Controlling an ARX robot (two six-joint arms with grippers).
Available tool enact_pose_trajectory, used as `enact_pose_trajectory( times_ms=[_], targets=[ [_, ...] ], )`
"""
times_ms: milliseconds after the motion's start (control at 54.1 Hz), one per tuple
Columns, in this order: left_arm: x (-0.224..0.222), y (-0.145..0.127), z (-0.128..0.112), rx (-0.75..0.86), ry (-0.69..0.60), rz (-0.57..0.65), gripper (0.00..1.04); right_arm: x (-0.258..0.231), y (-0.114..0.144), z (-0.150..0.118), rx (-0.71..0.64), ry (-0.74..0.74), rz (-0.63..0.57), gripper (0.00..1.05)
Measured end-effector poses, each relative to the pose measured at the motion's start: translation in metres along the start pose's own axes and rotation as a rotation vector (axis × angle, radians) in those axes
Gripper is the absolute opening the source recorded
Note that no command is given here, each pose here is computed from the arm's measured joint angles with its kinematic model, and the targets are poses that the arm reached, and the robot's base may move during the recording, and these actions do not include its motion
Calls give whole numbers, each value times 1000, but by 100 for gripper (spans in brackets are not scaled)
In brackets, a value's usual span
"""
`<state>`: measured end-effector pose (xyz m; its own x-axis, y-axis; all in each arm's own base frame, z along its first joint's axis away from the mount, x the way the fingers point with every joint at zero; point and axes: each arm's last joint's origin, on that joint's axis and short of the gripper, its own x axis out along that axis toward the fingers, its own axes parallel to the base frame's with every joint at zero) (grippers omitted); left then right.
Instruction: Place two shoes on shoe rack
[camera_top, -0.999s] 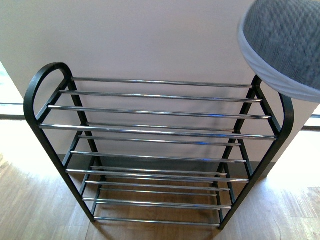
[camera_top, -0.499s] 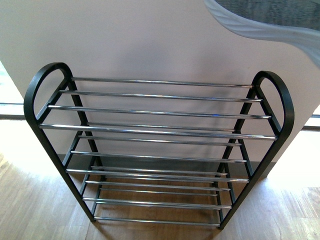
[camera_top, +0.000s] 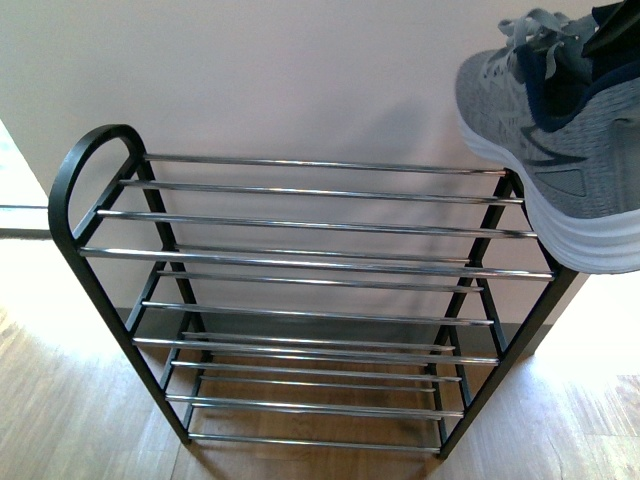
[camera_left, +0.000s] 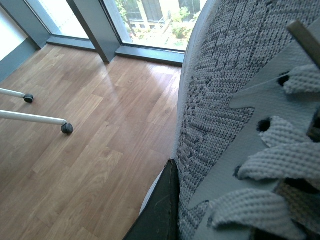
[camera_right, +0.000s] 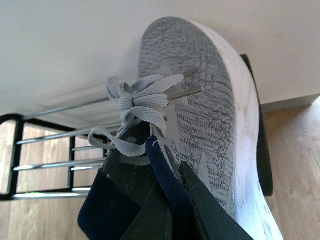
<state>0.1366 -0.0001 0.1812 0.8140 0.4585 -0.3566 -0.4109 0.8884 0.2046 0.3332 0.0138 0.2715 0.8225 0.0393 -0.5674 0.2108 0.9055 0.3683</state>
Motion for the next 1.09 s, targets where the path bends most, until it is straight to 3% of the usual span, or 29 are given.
enact_pose_trajectory(
  times_ms=[166,499,1091],
  targets=[
    [0,0,0,0,0,0,2,9,10,0,99,-17,-77,1],
    [0,0,0,0,0,0,2,24,32,6,110,-46,-35,1],
    [0,0,0,0,0,0,2,75,5,-23,108,42,-108,1]
  ],
)
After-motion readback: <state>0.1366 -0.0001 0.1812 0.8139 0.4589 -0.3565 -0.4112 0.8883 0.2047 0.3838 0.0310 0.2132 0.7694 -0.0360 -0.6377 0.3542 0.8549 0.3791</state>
